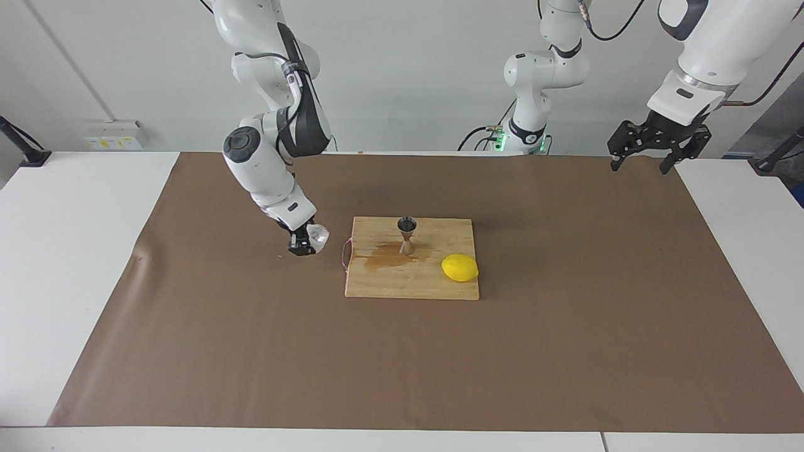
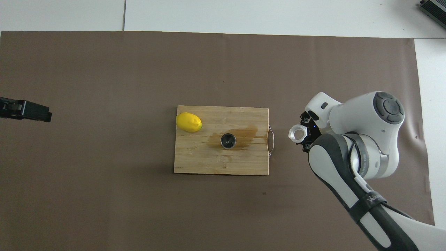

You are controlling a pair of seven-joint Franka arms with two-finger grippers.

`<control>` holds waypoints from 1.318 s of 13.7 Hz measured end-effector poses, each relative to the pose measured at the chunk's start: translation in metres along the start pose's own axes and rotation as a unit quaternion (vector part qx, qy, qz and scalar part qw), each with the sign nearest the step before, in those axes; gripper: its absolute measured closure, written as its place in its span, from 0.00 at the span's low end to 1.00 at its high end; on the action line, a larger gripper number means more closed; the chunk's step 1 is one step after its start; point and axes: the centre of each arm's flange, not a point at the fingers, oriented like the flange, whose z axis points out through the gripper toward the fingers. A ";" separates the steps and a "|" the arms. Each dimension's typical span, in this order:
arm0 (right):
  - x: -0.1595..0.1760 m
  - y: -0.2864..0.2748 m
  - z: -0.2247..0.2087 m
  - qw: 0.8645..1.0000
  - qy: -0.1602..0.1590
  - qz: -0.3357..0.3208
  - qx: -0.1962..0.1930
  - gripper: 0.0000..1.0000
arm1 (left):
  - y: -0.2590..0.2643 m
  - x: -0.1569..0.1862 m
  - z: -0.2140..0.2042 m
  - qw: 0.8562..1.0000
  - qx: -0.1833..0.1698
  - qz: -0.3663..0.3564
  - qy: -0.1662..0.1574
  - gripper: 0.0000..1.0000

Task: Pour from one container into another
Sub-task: 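Carry the glass with the right gripper back off the board, then lower the glass onto the table and open the right gripper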

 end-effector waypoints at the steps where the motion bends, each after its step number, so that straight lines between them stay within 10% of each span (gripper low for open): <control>1: -0.010 -0.002 0.004 1.000 0.014 0.002 0.004 0.49 | 0.000 0.001 -0.001 1.000 0.000 0.000 0.005 0.00; 18: -0.165 -0.027 0.038 0.997 0.067 0.022 0.024 0.49 | 0.016 0.007 0.006 1.000 -0.002 0.028 0.003 0.00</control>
